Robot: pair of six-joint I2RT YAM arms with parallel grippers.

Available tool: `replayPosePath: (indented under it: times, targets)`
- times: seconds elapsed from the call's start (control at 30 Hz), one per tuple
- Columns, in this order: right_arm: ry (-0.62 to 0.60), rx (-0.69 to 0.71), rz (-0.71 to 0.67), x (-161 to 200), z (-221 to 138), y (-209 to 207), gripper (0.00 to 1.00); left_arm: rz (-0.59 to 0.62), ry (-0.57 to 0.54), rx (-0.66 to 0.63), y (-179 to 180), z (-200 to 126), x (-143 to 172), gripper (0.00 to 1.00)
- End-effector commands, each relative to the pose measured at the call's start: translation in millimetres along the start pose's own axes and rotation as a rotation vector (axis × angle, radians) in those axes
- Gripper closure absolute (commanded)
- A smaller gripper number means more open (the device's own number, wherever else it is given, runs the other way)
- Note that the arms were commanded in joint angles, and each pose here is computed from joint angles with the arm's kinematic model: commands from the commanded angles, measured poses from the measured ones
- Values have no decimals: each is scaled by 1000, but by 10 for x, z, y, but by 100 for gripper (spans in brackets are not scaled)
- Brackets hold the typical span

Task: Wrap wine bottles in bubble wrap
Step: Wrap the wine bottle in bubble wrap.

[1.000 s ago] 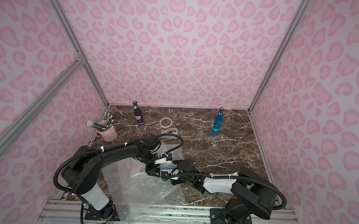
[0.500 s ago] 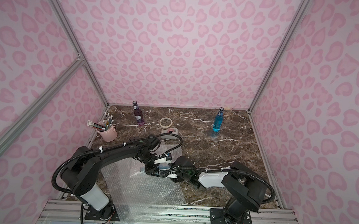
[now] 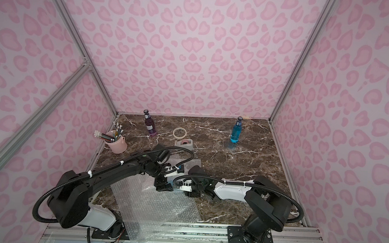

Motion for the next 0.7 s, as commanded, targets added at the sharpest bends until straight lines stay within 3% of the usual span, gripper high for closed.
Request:
replayPosePath:
  times: [0.0, 0.17, 0.3, 0.47, 0.67]
  targets:
    - [1, -66, 56, -43, 11, 51, 65, -27, 96, -30, -121, -134, 185, 14]
    - [-18, -154, 135, -119, -24, 78, 64, -71, 190, -191, -208, -366, 469, 13]
    - [5, -244, 209, -143, -4, 41, 64, -75, 120, -305, -344, -552, 491, 12]
    - [59, -349, 290, -182, 59, 5, 61, 2, 8, -361, -517, -579, 466, 12]
    - [122, -470, 436, -203, 112, -34, 58, 240, 101, -435, -539, -332, 445, 13]
Point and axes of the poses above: each gripper's point midway between its finger pads, its own z axis out along the fingers, its own y axis along the line the jaws close on, x = y × z, the point moved 4 cm from there along -z, back along the fingers, and after that the axes turned 15 degrees about z, right-handed, at the moved point
